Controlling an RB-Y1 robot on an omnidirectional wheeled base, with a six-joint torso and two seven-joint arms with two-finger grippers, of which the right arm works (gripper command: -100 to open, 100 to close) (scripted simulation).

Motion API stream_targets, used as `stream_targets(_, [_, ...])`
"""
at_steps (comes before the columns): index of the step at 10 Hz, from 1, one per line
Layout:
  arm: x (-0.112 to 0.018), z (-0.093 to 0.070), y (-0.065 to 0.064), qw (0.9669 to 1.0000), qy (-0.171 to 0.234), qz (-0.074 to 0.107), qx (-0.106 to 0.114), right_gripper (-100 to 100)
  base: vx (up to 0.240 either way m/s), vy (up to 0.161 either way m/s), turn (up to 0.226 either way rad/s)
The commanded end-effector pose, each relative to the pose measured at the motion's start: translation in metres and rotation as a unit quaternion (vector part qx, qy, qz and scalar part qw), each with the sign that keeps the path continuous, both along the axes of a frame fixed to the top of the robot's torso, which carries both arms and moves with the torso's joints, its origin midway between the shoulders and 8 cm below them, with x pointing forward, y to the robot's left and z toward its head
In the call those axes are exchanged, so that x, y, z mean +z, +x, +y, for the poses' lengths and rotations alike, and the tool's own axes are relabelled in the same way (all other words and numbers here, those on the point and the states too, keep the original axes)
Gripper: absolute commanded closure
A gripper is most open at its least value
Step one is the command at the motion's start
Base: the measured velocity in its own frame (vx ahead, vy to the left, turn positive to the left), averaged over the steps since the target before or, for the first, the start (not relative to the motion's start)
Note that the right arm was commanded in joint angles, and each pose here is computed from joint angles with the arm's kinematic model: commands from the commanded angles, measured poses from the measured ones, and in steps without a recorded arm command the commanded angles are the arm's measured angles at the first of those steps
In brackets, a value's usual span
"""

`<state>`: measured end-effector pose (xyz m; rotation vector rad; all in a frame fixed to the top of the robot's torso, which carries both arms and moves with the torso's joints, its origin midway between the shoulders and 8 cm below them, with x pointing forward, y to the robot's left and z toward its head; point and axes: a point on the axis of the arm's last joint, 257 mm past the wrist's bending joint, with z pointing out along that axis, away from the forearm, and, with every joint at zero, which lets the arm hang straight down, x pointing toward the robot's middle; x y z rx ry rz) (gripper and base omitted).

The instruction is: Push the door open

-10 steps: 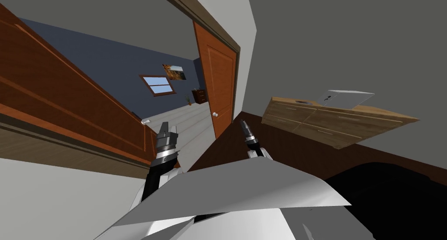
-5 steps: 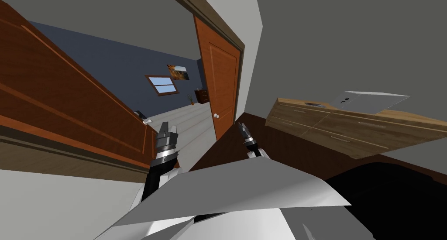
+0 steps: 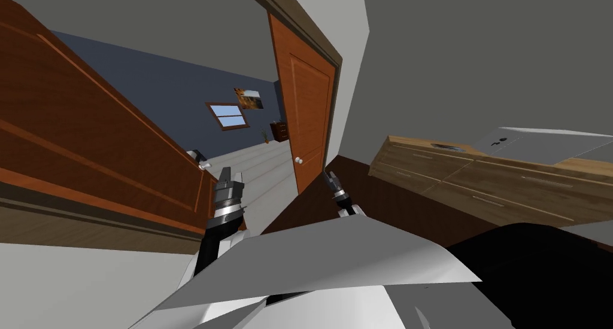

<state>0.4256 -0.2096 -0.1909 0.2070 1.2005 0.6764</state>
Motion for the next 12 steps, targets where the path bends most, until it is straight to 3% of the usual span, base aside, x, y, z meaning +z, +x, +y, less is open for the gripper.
stream_targets(1, [-0.012, 0.003, 0.001, 0.9997, -0.021, 0.007, -0.002, -100, 0.085, -0.048, 0.07])
stream_targets(6, [-0.047, 0.014, 0.002, 0.9964, -0.081, 0.026, -0.005, -100, 0.095, -0.037, 0.081])
stream_targets(12, [-0.087, 0.028, 0.0, 0.9882, -0.146, 0.046, -0.002, -100, 0.09, -0.04, 0.077])
